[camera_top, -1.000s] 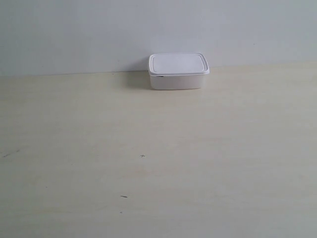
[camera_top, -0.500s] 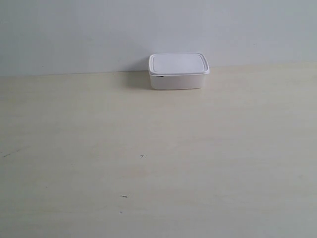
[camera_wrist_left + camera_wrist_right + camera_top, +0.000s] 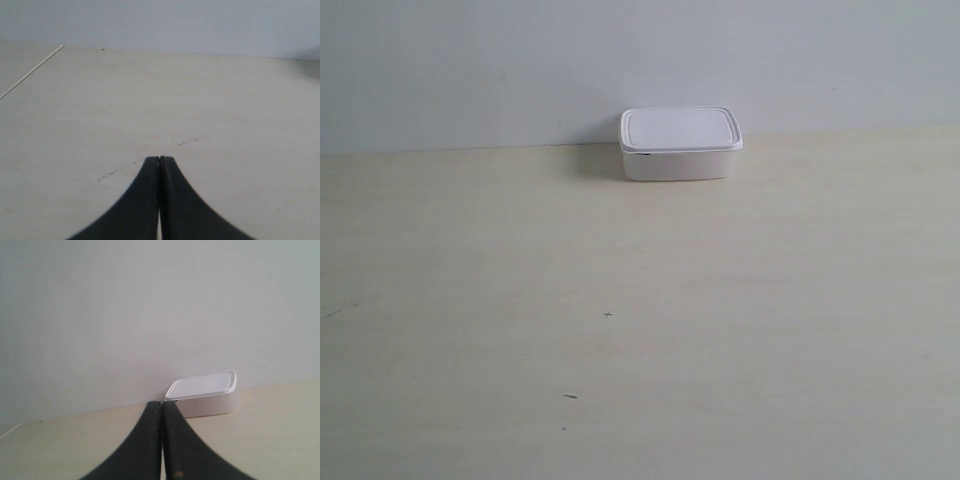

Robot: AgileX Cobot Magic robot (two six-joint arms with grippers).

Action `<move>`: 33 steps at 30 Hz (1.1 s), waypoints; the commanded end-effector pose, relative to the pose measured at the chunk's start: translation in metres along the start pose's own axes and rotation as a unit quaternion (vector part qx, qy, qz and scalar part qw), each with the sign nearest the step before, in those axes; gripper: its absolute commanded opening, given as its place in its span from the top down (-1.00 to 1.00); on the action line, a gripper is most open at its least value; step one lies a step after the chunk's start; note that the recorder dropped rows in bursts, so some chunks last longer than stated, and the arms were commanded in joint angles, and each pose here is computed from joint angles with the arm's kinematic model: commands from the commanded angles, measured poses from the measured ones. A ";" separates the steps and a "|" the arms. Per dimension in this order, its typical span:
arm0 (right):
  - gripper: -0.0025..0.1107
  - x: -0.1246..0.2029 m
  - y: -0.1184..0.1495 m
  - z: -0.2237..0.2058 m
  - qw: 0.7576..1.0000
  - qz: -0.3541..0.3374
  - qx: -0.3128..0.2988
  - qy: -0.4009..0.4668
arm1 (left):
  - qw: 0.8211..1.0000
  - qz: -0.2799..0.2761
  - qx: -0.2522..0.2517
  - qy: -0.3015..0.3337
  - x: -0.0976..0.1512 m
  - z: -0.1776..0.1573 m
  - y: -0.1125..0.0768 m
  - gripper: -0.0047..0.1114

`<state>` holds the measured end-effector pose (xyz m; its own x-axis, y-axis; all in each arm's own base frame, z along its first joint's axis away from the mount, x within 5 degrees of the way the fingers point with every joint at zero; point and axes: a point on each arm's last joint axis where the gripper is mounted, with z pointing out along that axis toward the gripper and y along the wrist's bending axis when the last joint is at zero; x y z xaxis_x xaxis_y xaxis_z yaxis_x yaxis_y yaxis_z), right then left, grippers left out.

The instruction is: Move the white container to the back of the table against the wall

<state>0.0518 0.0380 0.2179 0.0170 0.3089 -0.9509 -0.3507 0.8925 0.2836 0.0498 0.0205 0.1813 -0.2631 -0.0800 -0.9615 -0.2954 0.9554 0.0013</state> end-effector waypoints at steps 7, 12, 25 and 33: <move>0.96 0.001 -0.001 0.000 1.000 0.000 0.004 -0.001 | 1.000 -0.004 0.000 -0.002 0.001 0.000 0.000 0.92; 0.96 0.001 -0.001 0.000 1.000 0.000 0.004 -0.001 | 1.000 -0.004 0.000 -0.002 0.001 0.000 0.000 0.92; 0.96 0.001 -0.001 0.000 1.000 0.000 0.004 -0.001 | 1.000 -0.004 0.000 -0.002 0.001 0.000 0.000 0.92; 0.96 0.003 -0.001 0.000 1.000 -0.016 0.007 0.010 | 1.000 -0.004 0.000 -0.002 0.001 0.000 0.000 0.92</move>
<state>0.0518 0.0380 0.2177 0.0161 0.3045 -0.9524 -0.3500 0.8940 0.2799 0.0497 0.0206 0.1811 -0.2650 -0.0806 -0.9609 -0.2962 0.9551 0.0016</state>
